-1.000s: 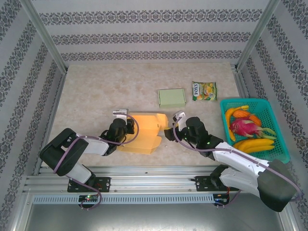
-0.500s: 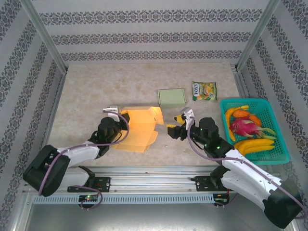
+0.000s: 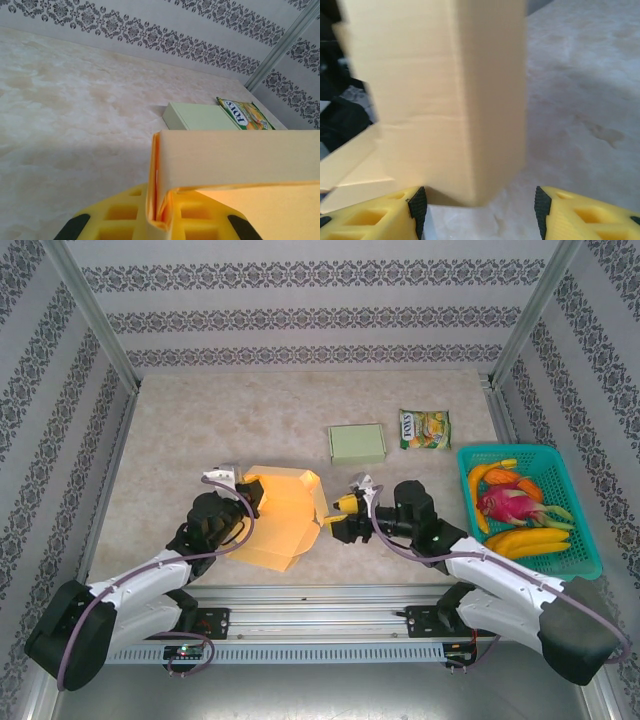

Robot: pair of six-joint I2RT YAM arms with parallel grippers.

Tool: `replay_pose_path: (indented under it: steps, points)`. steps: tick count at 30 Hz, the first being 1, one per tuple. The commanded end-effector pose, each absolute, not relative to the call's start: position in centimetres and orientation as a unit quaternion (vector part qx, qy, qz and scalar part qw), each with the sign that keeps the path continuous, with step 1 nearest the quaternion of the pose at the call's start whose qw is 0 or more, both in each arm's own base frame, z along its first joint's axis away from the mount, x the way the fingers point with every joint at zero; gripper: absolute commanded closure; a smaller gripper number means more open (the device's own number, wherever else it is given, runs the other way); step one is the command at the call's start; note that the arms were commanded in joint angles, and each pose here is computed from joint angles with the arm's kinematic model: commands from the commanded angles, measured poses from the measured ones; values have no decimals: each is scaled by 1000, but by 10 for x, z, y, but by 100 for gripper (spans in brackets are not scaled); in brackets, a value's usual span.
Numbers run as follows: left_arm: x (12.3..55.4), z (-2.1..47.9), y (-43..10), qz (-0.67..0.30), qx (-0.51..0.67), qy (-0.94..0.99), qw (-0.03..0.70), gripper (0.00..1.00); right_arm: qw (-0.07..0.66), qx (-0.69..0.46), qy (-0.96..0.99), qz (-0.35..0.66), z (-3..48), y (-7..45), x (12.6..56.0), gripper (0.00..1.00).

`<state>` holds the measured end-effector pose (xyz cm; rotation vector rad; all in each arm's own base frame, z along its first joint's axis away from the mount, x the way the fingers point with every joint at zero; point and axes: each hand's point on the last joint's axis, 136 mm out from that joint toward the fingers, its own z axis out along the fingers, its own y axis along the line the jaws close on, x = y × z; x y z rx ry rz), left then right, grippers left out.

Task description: Fold the paper box

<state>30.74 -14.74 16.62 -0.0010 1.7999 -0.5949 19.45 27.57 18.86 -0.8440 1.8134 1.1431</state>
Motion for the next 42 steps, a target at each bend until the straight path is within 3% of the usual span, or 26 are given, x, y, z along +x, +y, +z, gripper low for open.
replay_pose_path:
  steps: [1,7,17,30,42]
  points:
    - [307,161,-146,-248,7,777,579,100,427,-361,682,472,217,289,191,39]
    - [307,158,-150,-249,12,779,576,100,436,-353,702,439,210,292,204,40]
    - [312,153,-160,-243,25,787,567,100,431,-364,726,394,196,305,224,50]
    - [322,144,-164,-197,-3,806,559,100,461,-305,794,251,158,306,281,56]
    - [319,140,-175,-158,-26,825,543,100,491,-291,814,108,130,313,316,71]
